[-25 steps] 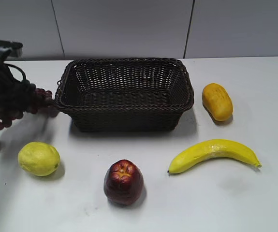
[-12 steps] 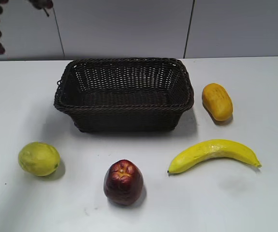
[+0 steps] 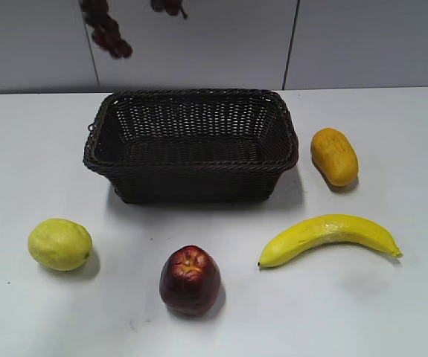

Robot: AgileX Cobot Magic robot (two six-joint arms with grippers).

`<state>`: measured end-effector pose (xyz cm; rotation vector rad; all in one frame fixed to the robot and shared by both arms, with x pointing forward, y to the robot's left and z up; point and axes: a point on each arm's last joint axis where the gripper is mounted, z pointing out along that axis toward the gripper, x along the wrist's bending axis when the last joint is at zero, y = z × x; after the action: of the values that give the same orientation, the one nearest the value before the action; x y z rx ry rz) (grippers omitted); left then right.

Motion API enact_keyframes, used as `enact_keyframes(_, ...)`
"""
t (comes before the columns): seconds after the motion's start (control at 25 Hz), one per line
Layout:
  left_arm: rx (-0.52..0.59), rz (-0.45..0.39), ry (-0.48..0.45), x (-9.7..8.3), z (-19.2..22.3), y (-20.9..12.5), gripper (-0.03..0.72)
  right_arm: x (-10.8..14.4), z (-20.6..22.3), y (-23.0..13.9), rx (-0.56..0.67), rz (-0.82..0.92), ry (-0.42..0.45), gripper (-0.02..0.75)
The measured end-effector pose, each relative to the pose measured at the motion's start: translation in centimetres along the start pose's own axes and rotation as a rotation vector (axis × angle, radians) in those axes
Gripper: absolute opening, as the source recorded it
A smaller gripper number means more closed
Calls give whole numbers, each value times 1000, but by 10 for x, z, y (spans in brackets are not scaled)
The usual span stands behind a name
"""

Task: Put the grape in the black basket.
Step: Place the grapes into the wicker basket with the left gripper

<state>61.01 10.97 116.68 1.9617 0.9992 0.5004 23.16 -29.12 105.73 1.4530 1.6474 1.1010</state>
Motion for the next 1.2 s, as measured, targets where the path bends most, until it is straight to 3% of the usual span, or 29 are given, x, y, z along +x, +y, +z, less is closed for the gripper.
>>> enact_keyframes(0.24,213,10,-81,-22,83,-45,120,0,0,0,0,0,0,585)
enact_keyframes(0.4,350,2,-99,-23,132,-84,113,0,0,0,0,0,0,585)
enact_keyframes(0.56,459,-5,-108,-21,163,-117,113,0,0,0,0,0,0,585)
enact_keyframes(0.72,490,-7,-111,-21,171,-126,113,0,0,0,0,0,0,585)
enact_keyframes(0.8,485,-5,-110,-21,170,-124,186,0,0,0,0,0,0,585)
enact_keyframes(0.92,490,-2,-118,-21,168,-119,485,0,0,0,0,0,0,585)
enact_keyframes(0.96,496,1,-124,-22,166,-115,550,0,0,0,0,0,0,585)
enact_keyframes(1.04,514,8,-138,-23,160,-107,602,0,0,0,0,0,0,585)
enact_keyframes(1.2,502,23,-121,-17,133,-75,609,0,0,0,0,0,0,585)
